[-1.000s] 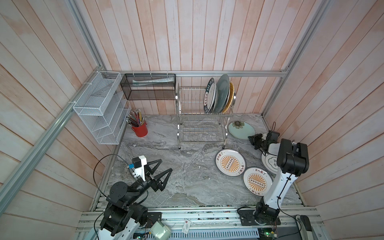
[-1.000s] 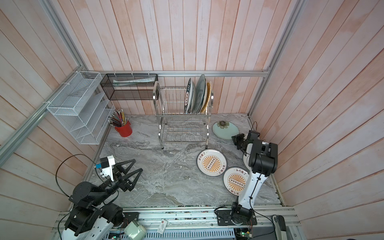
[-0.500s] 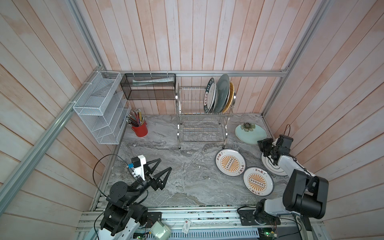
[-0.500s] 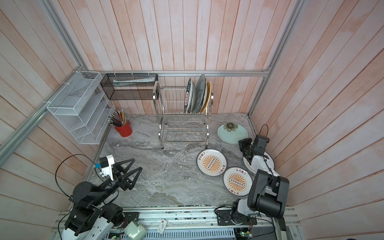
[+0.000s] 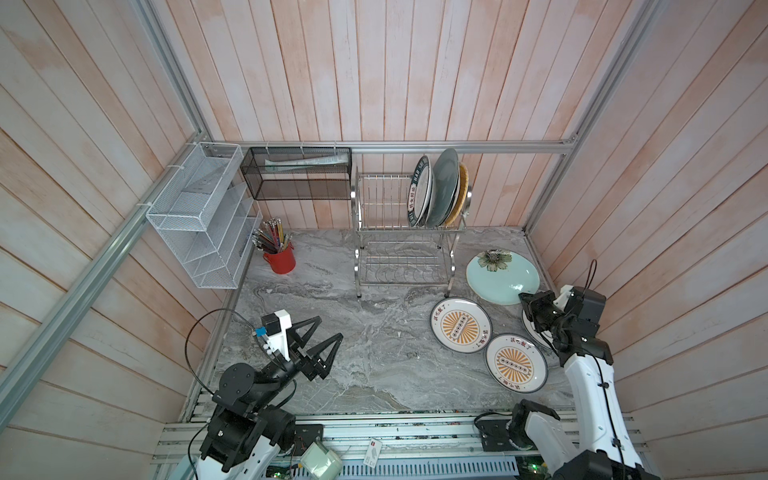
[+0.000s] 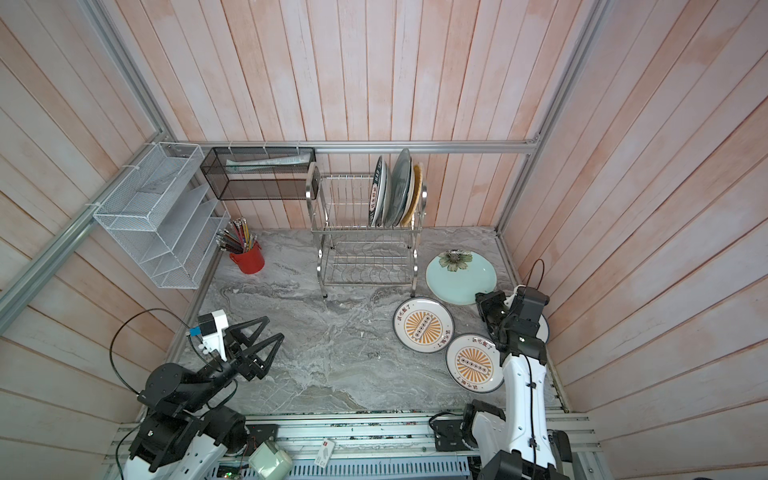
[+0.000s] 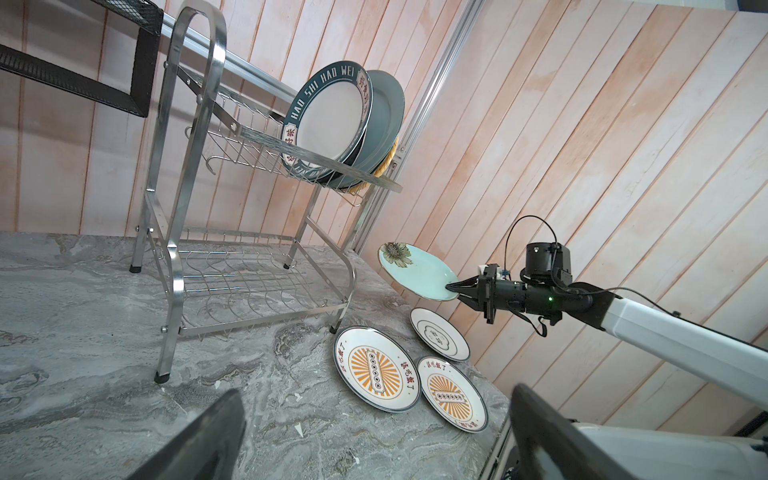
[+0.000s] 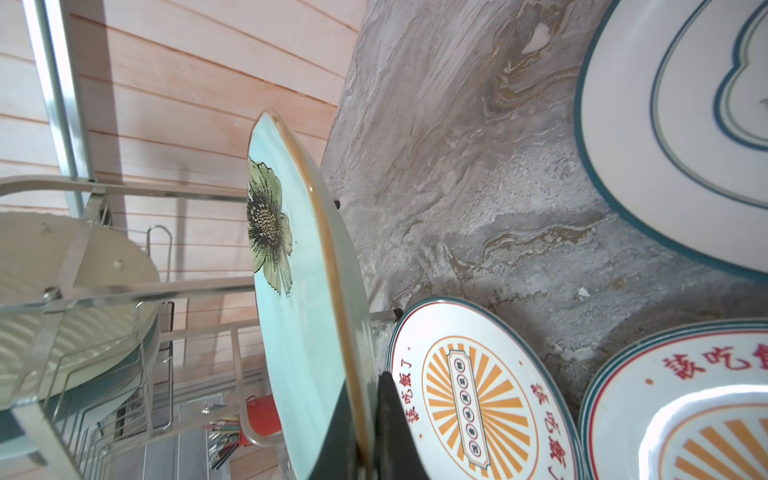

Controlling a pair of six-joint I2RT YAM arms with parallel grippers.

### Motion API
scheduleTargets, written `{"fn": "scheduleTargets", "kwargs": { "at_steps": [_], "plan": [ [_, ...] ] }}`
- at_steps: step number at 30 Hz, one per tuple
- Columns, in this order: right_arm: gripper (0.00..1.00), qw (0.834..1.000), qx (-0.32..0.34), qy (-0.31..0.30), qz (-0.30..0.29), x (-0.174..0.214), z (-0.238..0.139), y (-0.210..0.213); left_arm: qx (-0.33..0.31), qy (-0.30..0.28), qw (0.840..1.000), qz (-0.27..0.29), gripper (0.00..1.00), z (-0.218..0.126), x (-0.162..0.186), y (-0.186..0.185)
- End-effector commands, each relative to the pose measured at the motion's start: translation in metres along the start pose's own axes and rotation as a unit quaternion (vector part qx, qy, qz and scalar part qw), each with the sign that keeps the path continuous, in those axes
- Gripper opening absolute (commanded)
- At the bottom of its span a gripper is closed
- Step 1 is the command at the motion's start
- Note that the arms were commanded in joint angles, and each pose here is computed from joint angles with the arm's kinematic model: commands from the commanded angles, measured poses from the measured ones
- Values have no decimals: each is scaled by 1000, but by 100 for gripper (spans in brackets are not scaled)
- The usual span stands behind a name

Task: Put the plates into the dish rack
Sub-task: 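Tilt the pale green flower plate up on its edge with the right gripper, then grip the flower plate rim with the left gripper while the right holds it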

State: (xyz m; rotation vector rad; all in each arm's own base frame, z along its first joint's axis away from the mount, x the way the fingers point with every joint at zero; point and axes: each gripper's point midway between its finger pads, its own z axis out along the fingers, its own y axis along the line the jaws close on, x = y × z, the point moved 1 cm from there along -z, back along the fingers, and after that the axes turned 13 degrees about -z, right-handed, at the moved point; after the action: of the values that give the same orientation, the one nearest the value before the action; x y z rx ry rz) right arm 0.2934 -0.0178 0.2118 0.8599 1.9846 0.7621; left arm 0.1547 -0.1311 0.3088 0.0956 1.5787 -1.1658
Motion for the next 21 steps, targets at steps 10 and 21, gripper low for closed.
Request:
{"fn": "scheduleTargets", "kwargs": {
  "at_steps": [10,21],
  "plan": [
    [0,990,-75,89,-85,74,-10,83,38,2,999,-35,100,27,3,3],
    [0,989,-64,104,-81,101,-1,101,-23,113,978,175,100,130,76,-23]
  ]
}}
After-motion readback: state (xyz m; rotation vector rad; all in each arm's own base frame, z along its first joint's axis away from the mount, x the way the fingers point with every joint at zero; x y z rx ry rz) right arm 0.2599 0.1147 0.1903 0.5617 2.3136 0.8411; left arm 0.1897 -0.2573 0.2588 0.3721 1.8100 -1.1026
